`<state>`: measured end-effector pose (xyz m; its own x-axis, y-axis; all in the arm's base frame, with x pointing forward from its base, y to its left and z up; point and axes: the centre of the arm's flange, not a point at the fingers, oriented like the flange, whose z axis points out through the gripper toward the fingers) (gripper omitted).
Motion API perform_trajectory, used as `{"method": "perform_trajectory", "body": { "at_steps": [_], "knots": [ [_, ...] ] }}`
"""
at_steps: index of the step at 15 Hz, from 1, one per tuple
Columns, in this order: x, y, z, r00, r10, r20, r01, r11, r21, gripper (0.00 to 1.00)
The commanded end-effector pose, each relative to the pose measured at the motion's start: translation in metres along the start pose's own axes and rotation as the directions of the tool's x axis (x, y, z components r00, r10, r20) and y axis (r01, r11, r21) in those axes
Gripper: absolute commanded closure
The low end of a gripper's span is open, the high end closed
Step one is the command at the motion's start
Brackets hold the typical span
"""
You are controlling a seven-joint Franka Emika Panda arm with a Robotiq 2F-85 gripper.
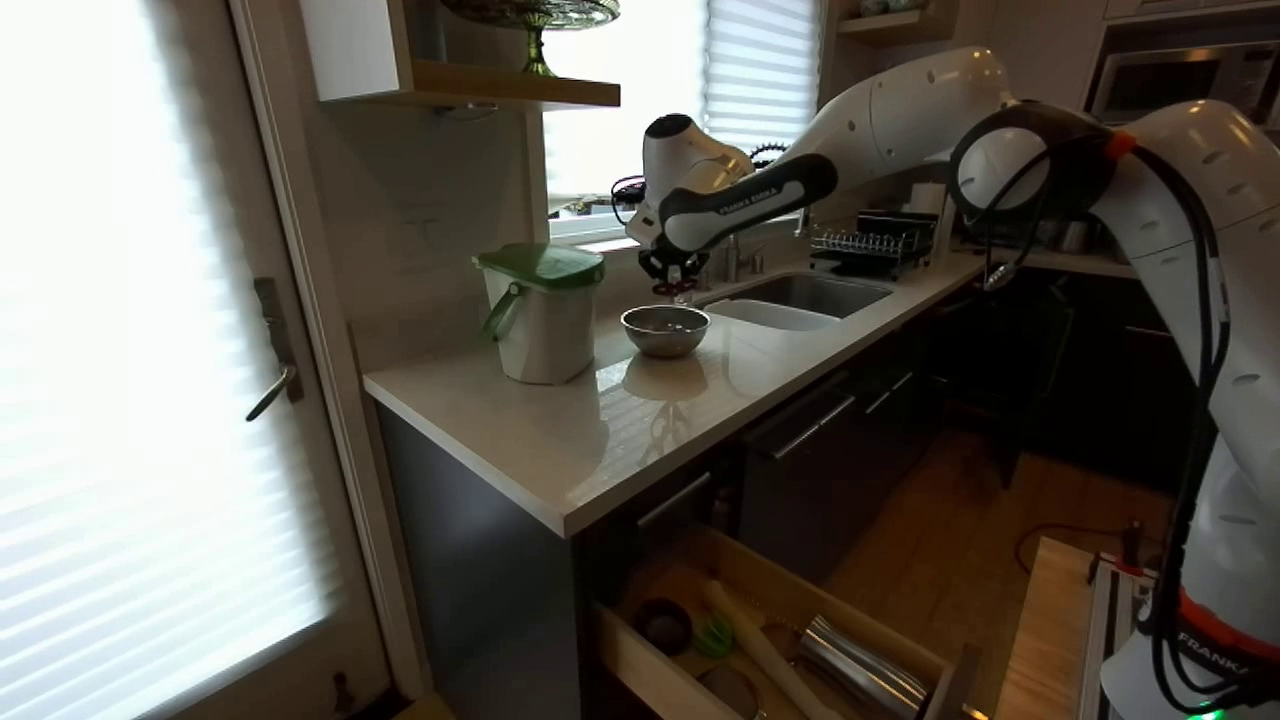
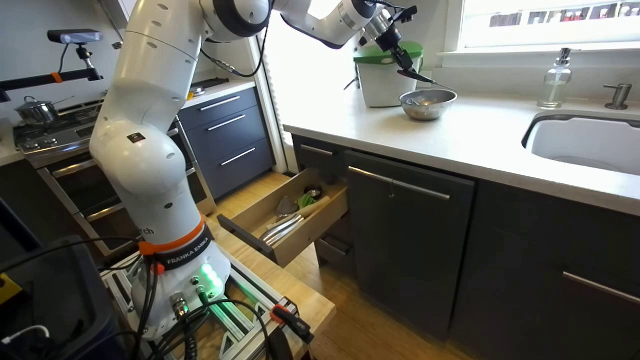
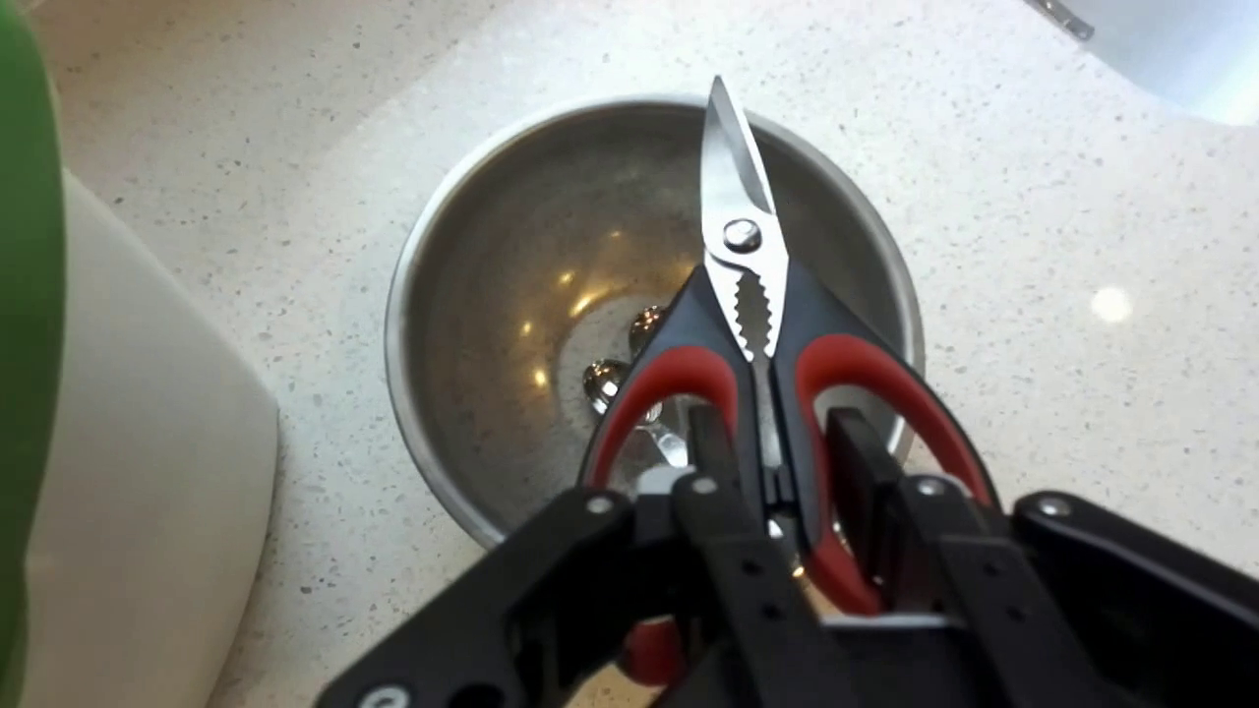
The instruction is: Put the scissors on top of the silver bowl.
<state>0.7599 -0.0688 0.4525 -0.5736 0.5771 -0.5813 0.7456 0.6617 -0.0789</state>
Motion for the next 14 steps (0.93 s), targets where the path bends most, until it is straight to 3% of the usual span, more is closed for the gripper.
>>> {"method": "perform_trajectory", "body": {
  "at_steps": [1,6,14],
  "knots": [
    [0.005,0.018,0.012,0.997,-0.053,0.057,0.048,0.996,0.077,0.93],
    [0.005,0.021,0.023,0.986,-0.03,0.165,-0.003,0.981,0.196,0.93],
    [0.018,0.044,0.048,0.987,-0.057,0.148,0.01,0.952,0.306,0.93]
  ]
}}
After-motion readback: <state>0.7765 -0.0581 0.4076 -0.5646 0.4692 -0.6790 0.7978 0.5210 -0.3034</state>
